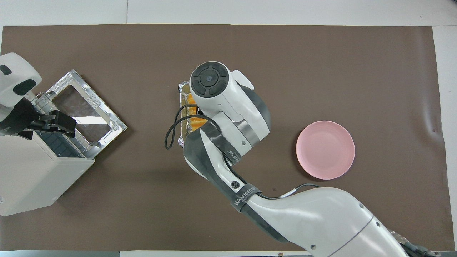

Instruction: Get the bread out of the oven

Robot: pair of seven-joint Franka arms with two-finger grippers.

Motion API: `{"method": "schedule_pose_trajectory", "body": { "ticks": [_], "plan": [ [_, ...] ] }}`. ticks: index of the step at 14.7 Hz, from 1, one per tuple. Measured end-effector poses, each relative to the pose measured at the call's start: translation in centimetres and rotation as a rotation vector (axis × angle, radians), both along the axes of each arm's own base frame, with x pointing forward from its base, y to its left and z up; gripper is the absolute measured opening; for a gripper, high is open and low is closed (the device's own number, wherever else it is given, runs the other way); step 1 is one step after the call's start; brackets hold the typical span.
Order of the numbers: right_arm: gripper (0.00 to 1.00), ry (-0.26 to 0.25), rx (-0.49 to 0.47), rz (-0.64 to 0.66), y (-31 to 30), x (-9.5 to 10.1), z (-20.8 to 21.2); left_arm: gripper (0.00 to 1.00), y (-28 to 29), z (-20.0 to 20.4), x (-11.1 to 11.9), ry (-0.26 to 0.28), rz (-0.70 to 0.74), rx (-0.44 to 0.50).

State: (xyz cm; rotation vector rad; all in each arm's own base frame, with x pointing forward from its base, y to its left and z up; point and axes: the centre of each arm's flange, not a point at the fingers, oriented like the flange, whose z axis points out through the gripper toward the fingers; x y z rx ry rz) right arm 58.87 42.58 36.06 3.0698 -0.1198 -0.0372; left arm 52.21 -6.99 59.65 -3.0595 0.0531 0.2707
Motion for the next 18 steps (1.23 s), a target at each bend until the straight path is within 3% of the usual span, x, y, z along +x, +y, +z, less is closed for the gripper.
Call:
{"method": "schedule_pose_trajectory", "body": {
  "ticks": [4,7,16,18],
  "plan": [
    [1.00,0.011,-0.036,0.008,0.2,1.0,-5.0,1.00,0.2,1.1,-0.5,-0.019,-0.020,-0.005],
    [1.00,0.013,-0.047,0.017,0.5,0.8,-5.6,1.00,0.2,1.1,-0.5,-0.019,-0.024,-0.005],
    [0.06,0.002,0.036,0.012,1.5,1.0,-4.8,1.00,1.0,1.2,-0.5,-0.021,-0.008,-0.005],
    [0.02,0.004,0.040,0.051,1.3,1.2,-4.8,1.00,1.0,1.2,-0.5,-0.022,-0.008,-0.005]
  ]
}}
